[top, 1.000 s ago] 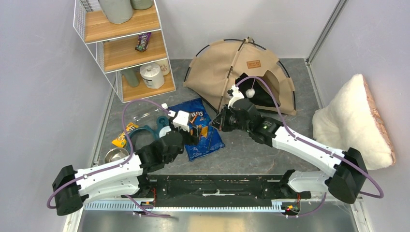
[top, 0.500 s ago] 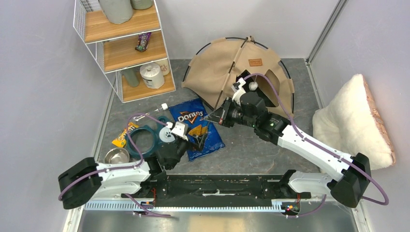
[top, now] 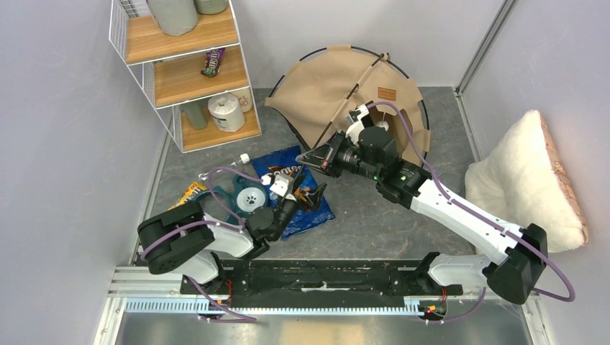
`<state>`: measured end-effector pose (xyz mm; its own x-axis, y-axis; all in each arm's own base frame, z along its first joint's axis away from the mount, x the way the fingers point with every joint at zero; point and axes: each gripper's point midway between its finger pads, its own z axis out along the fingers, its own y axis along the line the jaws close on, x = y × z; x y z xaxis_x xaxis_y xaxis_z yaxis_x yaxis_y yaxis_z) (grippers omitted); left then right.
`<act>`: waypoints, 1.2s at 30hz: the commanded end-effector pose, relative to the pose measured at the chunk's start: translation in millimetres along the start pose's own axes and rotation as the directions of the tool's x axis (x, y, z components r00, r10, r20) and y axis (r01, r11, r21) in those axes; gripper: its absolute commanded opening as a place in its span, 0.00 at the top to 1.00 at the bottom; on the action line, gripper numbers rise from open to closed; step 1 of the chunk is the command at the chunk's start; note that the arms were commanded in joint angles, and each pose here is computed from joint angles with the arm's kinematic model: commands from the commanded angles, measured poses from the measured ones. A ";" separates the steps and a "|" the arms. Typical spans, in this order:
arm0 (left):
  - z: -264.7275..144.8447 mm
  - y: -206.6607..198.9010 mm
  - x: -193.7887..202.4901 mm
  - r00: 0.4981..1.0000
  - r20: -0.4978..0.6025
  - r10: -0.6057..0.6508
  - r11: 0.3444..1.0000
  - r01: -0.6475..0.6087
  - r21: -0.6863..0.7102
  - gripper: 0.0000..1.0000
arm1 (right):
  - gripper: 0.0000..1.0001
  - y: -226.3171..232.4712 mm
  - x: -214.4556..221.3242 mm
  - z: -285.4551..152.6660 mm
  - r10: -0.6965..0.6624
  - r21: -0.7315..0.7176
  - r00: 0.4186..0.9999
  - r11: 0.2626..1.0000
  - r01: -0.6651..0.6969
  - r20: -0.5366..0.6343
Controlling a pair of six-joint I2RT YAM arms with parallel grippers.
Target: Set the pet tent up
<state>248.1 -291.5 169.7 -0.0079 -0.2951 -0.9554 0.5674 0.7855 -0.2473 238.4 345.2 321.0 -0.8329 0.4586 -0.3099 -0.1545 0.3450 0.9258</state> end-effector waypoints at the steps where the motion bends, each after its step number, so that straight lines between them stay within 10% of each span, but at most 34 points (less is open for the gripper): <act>1: 24.2 -18.6 -55.8 0.980 0.197 0.007 0.999 -0.013 0.031 0.22 | 1.00 43.9 -15.6 -5.7 0.012 -0.123 0.999 0.992 -0.007 0.033; 24: 57.0 -38.7 -49.8 0.977 0.208 0.053 0.996 -0.067 0.058 0.21 | 1.00 48.9 -23.2 -8.4 0.049 -0.139 0.998 0.989 -0.044 0.031; 36: 65.1 -37.2 -51.1 0.976 0.216 0.026 0.999 -0.032 0.026 0.64 | 1.00 51.1 -22.3 -7.2 0.058 -0.155 0.998 0.987 -0.053 0.024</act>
<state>285.2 -328.9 227.9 0.1434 -0.4007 -0.9049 0.5549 0.7897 -0.2617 243.2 342.1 335.0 -0.8458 0.4710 -0.2504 -0.1217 0.2866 0.9503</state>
